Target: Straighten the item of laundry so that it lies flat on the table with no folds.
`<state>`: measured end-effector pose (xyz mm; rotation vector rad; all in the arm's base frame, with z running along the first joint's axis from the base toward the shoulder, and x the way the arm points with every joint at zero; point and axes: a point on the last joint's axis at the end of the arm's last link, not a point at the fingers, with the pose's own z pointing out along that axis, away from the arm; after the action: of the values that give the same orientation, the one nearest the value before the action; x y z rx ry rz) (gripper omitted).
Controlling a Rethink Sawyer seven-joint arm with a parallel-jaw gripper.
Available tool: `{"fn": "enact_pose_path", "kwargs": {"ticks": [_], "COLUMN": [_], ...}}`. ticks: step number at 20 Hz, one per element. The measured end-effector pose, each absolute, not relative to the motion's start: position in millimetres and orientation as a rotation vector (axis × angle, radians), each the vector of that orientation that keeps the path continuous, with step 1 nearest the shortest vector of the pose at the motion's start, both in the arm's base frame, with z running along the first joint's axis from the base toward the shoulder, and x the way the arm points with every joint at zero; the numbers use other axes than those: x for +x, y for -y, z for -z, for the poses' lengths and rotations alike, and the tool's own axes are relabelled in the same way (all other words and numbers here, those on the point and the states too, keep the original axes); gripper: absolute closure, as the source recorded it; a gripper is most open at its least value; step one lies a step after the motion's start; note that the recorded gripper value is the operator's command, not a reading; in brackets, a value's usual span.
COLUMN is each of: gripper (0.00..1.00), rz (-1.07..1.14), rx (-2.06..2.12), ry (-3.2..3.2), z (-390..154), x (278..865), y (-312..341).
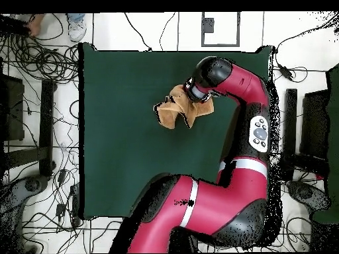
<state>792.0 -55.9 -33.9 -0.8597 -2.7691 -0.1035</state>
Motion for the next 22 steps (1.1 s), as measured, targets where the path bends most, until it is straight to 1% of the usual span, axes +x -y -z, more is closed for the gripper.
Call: {"fn": "enact_pose_path", "kwargs": {"ticks": [6, 17, 22], "gripper": [1.00, 1.00, 1.00], "rz": [0.090, -0.001, 0.006], "rx": [-0.880, -0.918, -0.916], "ry": [2.809, 3.078, 3.077], "z": [29.7, 22.8, 27.5], "x": [790.9, 814.4, 813.0], "y": [61.8, 97.0, 99.6]}}
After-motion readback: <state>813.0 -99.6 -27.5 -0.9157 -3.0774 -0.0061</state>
